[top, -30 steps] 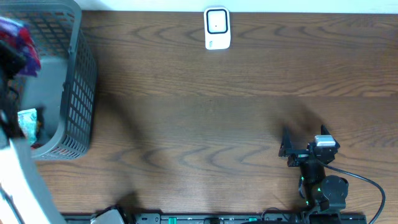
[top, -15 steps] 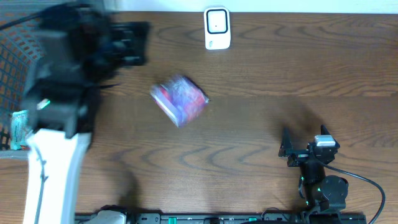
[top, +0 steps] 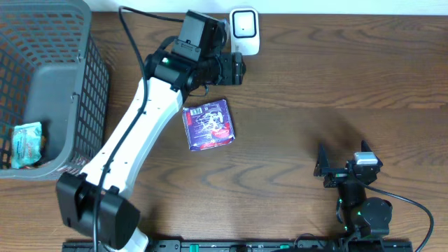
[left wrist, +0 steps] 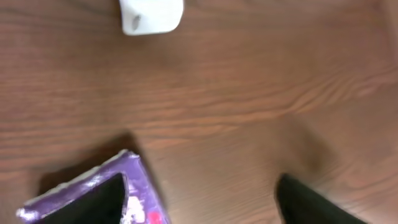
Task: Scan the item barcode
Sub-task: 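Lift the purple package out and place it on the table centre, then reach the left gripper into the basket and grasp the green wipes pack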
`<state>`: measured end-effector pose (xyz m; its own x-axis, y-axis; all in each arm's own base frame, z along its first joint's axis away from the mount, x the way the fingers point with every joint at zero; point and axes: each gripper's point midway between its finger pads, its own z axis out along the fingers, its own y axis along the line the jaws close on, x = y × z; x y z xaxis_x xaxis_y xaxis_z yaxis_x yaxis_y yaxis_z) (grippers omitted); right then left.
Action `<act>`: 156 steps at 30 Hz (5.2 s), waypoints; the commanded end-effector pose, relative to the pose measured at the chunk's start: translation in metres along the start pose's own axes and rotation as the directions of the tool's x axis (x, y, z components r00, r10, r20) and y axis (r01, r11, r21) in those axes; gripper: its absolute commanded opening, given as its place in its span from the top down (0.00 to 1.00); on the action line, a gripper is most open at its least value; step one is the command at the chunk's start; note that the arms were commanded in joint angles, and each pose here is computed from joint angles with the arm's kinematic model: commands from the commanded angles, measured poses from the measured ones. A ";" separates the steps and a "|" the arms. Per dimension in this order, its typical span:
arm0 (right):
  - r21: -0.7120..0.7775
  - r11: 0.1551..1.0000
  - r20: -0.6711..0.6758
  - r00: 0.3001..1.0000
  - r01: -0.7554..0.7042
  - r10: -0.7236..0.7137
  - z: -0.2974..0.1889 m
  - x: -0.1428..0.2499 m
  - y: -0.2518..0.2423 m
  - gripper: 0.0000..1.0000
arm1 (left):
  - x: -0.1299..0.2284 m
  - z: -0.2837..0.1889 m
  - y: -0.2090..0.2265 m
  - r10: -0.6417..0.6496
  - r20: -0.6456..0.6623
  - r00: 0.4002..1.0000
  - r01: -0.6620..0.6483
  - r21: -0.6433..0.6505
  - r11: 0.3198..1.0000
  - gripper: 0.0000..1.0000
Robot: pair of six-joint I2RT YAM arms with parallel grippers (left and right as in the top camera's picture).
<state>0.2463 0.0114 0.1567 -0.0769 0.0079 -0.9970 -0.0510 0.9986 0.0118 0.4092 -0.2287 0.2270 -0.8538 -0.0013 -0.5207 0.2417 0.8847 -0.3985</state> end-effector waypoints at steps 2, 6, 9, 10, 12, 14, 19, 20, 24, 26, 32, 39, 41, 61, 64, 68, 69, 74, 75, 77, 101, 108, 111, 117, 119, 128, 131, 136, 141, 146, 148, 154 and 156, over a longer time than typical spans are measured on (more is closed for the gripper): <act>0.010 1.000 -0.002 1.000 -0.003 0.003 0.000 0.001 -0.002 0.01 | -0.012 -0.017 0.012 0.034 0.051 0.998 -0.032 -0.042 0.999 0.09; 0.010 1.000 -0.002 1.000 -0.003 0.003 0.000 0.001 -0.002 0.01 | -0.033 -0.051 0.034 0.015 0.154 0.988 0.002 -0.112 0.994 0.01; 0.010 1.000 -0.002 1.000 -0.003 0.003 0.000 0.001 -0.002 0.01 | -0.048 -0.084 0.061 -0.010 0.240 0.971 0.055 -0.182 0.982 0.01; 0.010 1.000 -0.002 1.000 -0.003 0.003 0.000 0.001 -0.002 0.01 | -0.052 -0.095 0.072 -0.021 0.266 0.964 0.078 -0.206 0.975 0.00; 0.010 1.000 -0.002 1.000 -0.003 0.003 0.000 0.001 -0.002 0.01 | -0.058 -0.117 0.094 -0.048 0.314 0.948 0.130 -0.246 0.960 0.01; 0.010 1.000 -0.002 1.000 -0.003 0.003 0.000 0.001 -0.002 0.01 | -0.062 -0.143 0.126 -0.090 0.365 0.927 0.203 -0.282 0.938 0.00; 0.010 1.000 -0.001 1.000 -0.003 0.003 0.000 0.001 -0.002 0.01 | -0.055 -0.185 0.196 -0.192 0.432 0.881 0.362 -0.357 0.861 0.00; 0.010 1.000 -0.002 1.000 -0.003 0.003 0.000 0.001 -0.002 0.01 | -0.051 -0.192 0.211 -0.214 0.442 0.871 0.394 -0.371 0.841 0.00; 0.010 1.000 -0.002 1.000 -0.003 0.003 0.000 0.001 -0.002 0.01 | -0.039 -0.223 0.259 -0.277 0.497 0.822 0.503 -0.408 0.762 0.01; 0.010 1.000 -0.002 1.000 -0.003 0.003 0.000 0.001 -0.002 0.01 | -0.034 -0.241 0.282 -0.296 0.536 0.791 0.553 -0.418 0.720 0.01; 0.010 1.000 -0.002 1.000 -0.003 0.003 0.000 0.001 -0.002 0.01 | -0.005 -0.286 0.339 -0.350 0.620 0.703 0.679 -0.438 0.589 0.01; 0.010 1.000 -0.001 1.000 -0.003 0.003 0.000 0.001 -0.002 0.01 | 0.056 -0.284 0.383 -0.467 0.577 0.670 0.742 -0.532 0.408 0.01; 0.010 1.000 -0.002 1.000 -0.003 0.003 0.000 0.001 -0.002 0.01 | 0.074 -0.278 0.395 -0.472 0.532 0.703 0.705 -0.606 0.368 0.01; 0.010 1.000 -0.002 1.000 -0.003 0.003 0.000 0.001 -0.002 0.01 | 0.163 -0.186 0.469 -0.685 0.273 0.675 0.561 -0.794 0.236 0.06; 0.010 1.000 -0.002 1.000 -0.003 0.003 0.000 0.001 -0.002 0.01 | 0.181 -0.189 0.481 -0.697 0.247 0.673 0.485 -0.859 0.165 0.07; 0.010 1.000 -0.002 1.000 -0.003 0.003 0.000 0.001 -0.002 0.01 | 0.195 -0.189 0.492 -0.708 0.220 0.671 0.414 -0.903 0.111 0.07; 0.010 1.000 -0.002 1.000 -0.003 0.003 0.000 0.001 -0.002 0.01 | 0.197 -0.188 0.495 -0.708 0.219 0.672 0.406 -0.908 0.104 0.07; 0.010 1.000 -0.002 1.000 -0.003 0.003 0.000 0.001 -0.002 0.01 | 0.198 -0.183 0.504 -0.697 0.198 0.689 0.380 -0.918 0.114 0.07; 0.010 1.000 -0.002 1.000 -0.003 0.003 0.000 0.001 -0.002 0.01 | 0.197 -0.182 0.505 -0.695 0.198 0.691 0.380 -0.918 0.116 0.07; 0.010 1.000 -0.002 1.000 -0.003 0.003 0.000 0.001 -0.002 0.01 | 0.198 -0.179 0.507 -0.696 0.197 0.690 0.382 -0.916 0.119 0.14; 0.010 1.000 -0.002 1.000 -0.003 0.003 0.000 0.001 -0.002 0.01 | 0.050 -0.277 0.406 -0.286 0.509 0.812 0.574 -0.784 0.234 0.93; 0.010 1.000 -0.002 1.000 -0.003 0.003 0.000 0.001 -0.002 0.01 | -0.034 -0.290 0.298 -0.079 0.645 0.760 0.539 -0.558 0.631 0.93; 0.010 1.000 -0.002 1.000 -0.003 0.003 0.000 0.001 -0.002 0.01 | -0.043 -0.295 0.281 -0.036 0.662 0.749 0.516 -0.548 0.658 0.87; 0.010 1.000 -0.002 1.000 -0.003 0.003 0.000 0.001 -0.002 0.01 | -0.025 -0.264 0.305 -0.050 0.508 0.860 0.418 -0.645 0.640 0.18; 0.010 1.000 -0.002 1.000 -0.003 0.003 0.000 0.001 -0.002 0.01 | -0.016 -0.247 0.319 -0.051 0.409 0.911 0.346 -0.693 0.632 0.04; 0.010 1.000 -0.001 1.000 -0.003 0.003 0.000 0.001 -0.002 0.01 | 0.028 -0.207 0.402 -0.235 0.285 0.929 0.364 -0.819 0.444 0.02; 0.010 1.000 -0.002 1.000 -0.003 0.003 0.000 0.001 -0.002 0.01 | 0.041 -0.195 0.421 -0.307 0.289 0.907 0.407 -0.789 0.461 0.02; 0.010 1.000 -0.002 1.000 -0.003 0.003 0.000 0.001 -0.002 0.01 | 0.058 -0.175 0.438 -0.390 0.264 0.882 0.449 -0.724 0.524 0.02; 0.010 1.000 -0.001 1.000 -0.003 0.003 0.000 0.001 -0.002 0.01 | 0.078 -0.150 0.442 -0.415 0.158 0.896 0.401 -0.688 0.605 0.00; 0.010 1.000 -0.002 1.000 -0.003 0.003 0.000 0.001 -0.002 0.01 | 0.109 -0.120 0.450 -0.466 0.053 0.883 0.371 -0.688 0.624 0.01; 0.010 1.000 -0.002 1.000 -0.003 0.003 0.000 0.001 -0.002 0.01 | 0.119 -0.110 0.453 -0.477 0.008 0.879 0.351 -0.687 0.636 0.01; 0.010 1.000 -0.002 1.000 -0.003 0.003 0.000 0.001 -0.002 0.01 | 0.147 -0.082 0.476 -0.494 -0.097 0.864 0.285 -0.716 0.638 0.01; 0.010 1.000 -0.002 1.000 -0.003 0.003 0.000 0.001 -0.002 0.01 | 0.155 -0.075 0.483 -0.505 -0.114 0.856 0.275 -0.726 0.630 0.01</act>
<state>0.2463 0.0114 0.1567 -0.0769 0.0079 -0.9970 -0.0510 0.9986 0.0118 0.3669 0.2324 0.0316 -0.8827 -0.4170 -0.2164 -0.4487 0.8849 0.1251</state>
